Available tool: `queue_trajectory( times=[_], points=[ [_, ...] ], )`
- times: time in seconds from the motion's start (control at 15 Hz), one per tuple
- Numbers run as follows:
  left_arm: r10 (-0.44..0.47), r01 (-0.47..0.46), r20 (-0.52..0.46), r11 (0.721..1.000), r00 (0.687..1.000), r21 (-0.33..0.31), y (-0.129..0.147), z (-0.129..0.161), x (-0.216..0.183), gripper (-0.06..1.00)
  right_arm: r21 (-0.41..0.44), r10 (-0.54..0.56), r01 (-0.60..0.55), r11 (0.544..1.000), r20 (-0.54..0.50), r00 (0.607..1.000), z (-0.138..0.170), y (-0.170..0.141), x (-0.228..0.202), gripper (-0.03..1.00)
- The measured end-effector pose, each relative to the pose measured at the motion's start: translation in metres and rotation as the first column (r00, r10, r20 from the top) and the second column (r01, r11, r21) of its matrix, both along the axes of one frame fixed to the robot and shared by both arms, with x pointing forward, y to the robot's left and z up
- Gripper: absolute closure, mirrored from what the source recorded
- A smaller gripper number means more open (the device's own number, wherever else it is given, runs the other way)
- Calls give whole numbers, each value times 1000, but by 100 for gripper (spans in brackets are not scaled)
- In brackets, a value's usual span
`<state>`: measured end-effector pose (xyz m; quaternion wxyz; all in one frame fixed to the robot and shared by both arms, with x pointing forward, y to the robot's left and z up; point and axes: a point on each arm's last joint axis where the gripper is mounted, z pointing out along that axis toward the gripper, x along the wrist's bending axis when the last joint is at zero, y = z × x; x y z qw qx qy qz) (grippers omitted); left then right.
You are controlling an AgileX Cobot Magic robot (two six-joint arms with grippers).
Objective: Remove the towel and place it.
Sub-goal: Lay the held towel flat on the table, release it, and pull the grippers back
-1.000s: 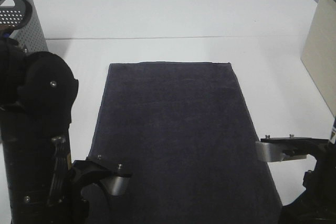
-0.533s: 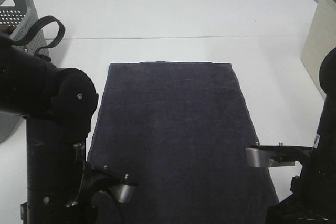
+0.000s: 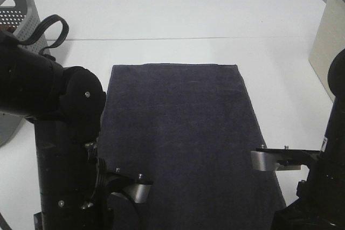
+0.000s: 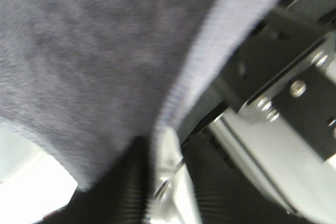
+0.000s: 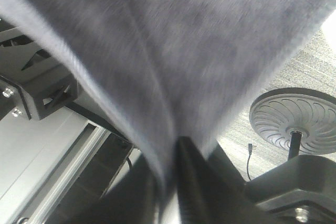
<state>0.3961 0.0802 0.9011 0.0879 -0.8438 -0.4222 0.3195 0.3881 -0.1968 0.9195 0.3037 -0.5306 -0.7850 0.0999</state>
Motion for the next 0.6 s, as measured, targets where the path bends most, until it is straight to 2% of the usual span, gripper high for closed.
queue_trajectory(
  times=[0.07, 0.2, 0.27, 0.33, 0.6],
  points=[
    [28, -28, 6, 1000, 1000, -2, -2, 0, 1, 46, 4, -6, 6, 1000, -2, 1000, 0, 1, 0, 76],
    [46, -46, 11, 999, 999, -2, -3, -1, 1, 16, 22, -32, 32, 999, -7, 999, 1, 3, 0, 51],
    [47, -47, 11, 999, 999, -2, -3, -1, 1, 10, 24, -36, 36, 999, -4, 999, 1, 4, 0, 38],
    [48, -48, 10, 999, 999, -2, -3, 0, 1, 8, 24, -37, 37, 999, 1, 999, 0, 4, 1, 31],
    [36, -36, 1, 999, 999, -19, -7, 5, 4, 6, 25, -41, 41, 999, 13, 999, 0, 4, 2, 25]
  ],
)
